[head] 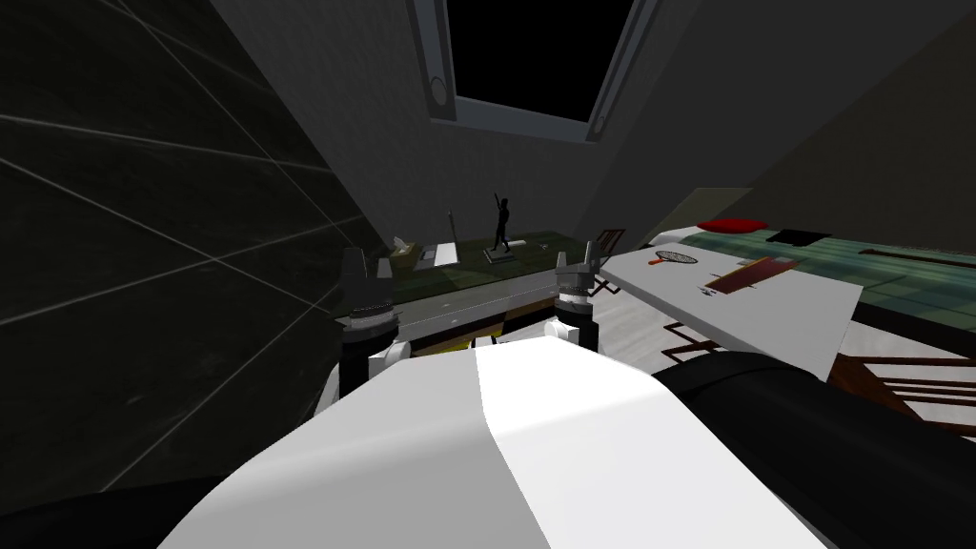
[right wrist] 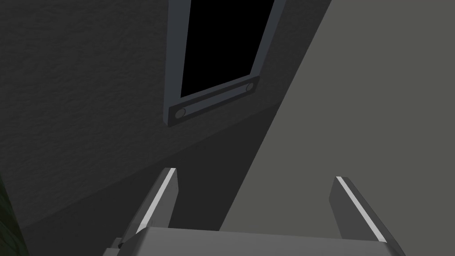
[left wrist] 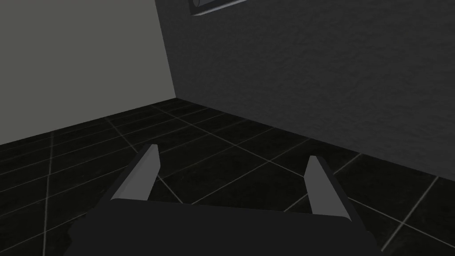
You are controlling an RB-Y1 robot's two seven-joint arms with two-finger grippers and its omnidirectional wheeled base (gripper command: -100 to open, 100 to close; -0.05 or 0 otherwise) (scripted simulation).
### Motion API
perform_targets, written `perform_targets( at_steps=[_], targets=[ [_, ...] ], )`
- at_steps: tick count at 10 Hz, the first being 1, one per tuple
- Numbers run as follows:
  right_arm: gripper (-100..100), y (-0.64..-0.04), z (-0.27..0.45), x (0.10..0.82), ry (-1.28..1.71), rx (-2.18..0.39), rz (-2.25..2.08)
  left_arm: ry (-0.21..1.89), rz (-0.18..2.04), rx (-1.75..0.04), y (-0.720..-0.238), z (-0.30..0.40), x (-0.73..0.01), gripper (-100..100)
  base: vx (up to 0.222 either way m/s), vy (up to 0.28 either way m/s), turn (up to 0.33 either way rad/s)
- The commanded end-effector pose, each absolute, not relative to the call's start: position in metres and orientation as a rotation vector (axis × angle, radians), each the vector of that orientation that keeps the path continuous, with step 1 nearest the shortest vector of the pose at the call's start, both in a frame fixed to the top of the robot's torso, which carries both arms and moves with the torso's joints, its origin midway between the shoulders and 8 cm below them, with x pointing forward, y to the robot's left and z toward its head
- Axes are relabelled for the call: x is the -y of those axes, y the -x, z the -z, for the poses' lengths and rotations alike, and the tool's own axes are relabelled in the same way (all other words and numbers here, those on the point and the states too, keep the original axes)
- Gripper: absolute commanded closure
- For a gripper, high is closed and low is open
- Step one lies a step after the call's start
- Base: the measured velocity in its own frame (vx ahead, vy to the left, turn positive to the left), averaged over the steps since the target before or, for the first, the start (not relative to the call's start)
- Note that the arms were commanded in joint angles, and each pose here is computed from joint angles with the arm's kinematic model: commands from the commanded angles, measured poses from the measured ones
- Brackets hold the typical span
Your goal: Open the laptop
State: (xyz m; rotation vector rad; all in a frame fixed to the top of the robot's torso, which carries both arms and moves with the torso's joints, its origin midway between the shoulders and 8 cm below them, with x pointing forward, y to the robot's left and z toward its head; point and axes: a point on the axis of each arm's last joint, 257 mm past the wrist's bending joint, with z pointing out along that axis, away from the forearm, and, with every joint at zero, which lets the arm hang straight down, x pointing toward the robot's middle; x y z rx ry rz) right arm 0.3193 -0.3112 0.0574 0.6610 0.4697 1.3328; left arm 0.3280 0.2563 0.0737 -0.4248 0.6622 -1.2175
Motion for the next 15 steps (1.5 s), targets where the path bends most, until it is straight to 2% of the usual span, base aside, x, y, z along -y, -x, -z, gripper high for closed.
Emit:
perform_targets(
  at_steps=[1,15],
  targets=[
    [0,-0.319,-0.057,0.311,-0.661,-0.47,-1.333,0.415,1.179,-0.747,-0.346,-0.067,-0.255,-100,0.006,-0.061,-0.039],
    [0,-0.319,-0.057,0.311,-0.661,-0.47,-1.333,0.51,0.988,-0.9,-0.408,-0.06,-0.289,-100,0.009,-0.049,-0.032]
  ],
)
